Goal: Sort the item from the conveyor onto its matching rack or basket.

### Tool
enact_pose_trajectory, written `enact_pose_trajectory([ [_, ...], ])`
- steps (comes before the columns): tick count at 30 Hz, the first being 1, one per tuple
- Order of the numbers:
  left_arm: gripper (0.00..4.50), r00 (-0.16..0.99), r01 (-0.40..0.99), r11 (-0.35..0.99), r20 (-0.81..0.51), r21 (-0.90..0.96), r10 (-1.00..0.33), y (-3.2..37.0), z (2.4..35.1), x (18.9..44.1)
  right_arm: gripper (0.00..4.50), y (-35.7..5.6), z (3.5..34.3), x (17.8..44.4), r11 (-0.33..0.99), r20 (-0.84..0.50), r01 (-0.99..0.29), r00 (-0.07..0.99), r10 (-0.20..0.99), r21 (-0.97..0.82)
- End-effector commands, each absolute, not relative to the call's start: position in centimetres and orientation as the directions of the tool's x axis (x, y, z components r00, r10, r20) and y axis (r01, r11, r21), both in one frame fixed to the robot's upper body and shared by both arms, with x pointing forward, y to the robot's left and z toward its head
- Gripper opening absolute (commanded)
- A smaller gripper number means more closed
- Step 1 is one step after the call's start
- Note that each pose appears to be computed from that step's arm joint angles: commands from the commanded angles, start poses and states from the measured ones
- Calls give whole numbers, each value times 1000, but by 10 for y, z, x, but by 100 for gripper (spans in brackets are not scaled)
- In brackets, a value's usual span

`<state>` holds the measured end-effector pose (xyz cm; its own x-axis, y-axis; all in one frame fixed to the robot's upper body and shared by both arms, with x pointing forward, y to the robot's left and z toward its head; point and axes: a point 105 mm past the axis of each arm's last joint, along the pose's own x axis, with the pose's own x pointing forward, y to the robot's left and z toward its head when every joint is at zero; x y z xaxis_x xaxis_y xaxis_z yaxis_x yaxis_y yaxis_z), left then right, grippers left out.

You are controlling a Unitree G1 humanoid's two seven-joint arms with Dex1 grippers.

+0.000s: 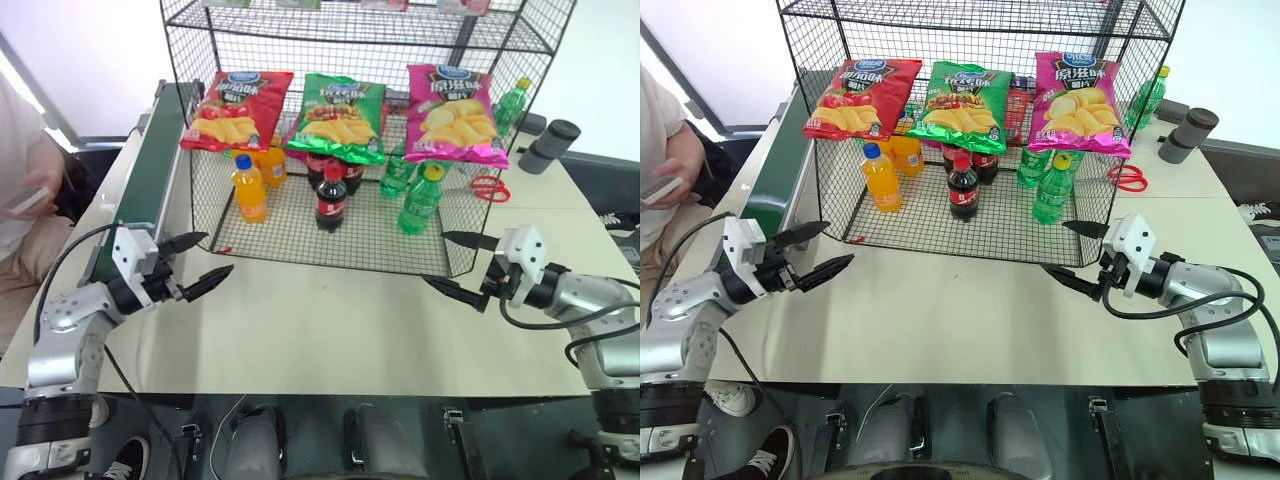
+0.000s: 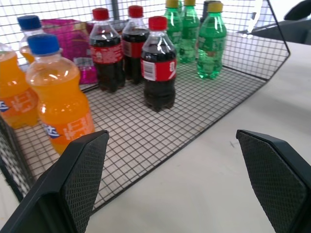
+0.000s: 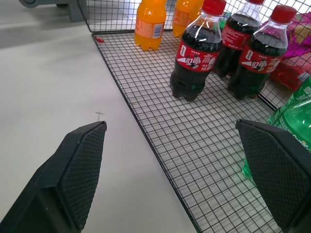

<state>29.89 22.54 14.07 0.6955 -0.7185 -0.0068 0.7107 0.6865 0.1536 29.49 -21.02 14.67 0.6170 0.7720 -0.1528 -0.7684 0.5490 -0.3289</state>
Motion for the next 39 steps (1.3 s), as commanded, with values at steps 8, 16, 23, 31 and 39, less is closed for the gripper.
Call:
enact_pose_trajectory([
  [8, 450, 708, 692, 701, 26, 174, -706, 228, 152, 298, 445, -205, 160, 292, 535, -115, -759, 610, 784, -371],
  [16, 450, 705, 693, 702, 46, 166, -707, 225, 156, 302, 445, -201, 161, 293, 525, -117, -761, 603, 789, -381],
  [23, 450, 694, 701, 690, 49, 178, -718, 224, 156, 300, 445, -201, 160, 296, 525, -122, -754, 610, 783, -395],
  [31, 450, 703, 694, 697, 37, 179, -710, 224, 155, 300, 445, -197, 162, 299, 523, -115, -753, 607, 787, -399],
  [39, 450, 709, 690, 700, 23, 184, -705, 223, 150, 299, 445, -190, 163, 302, 512, -106, -758, 595, 797, -403],
])
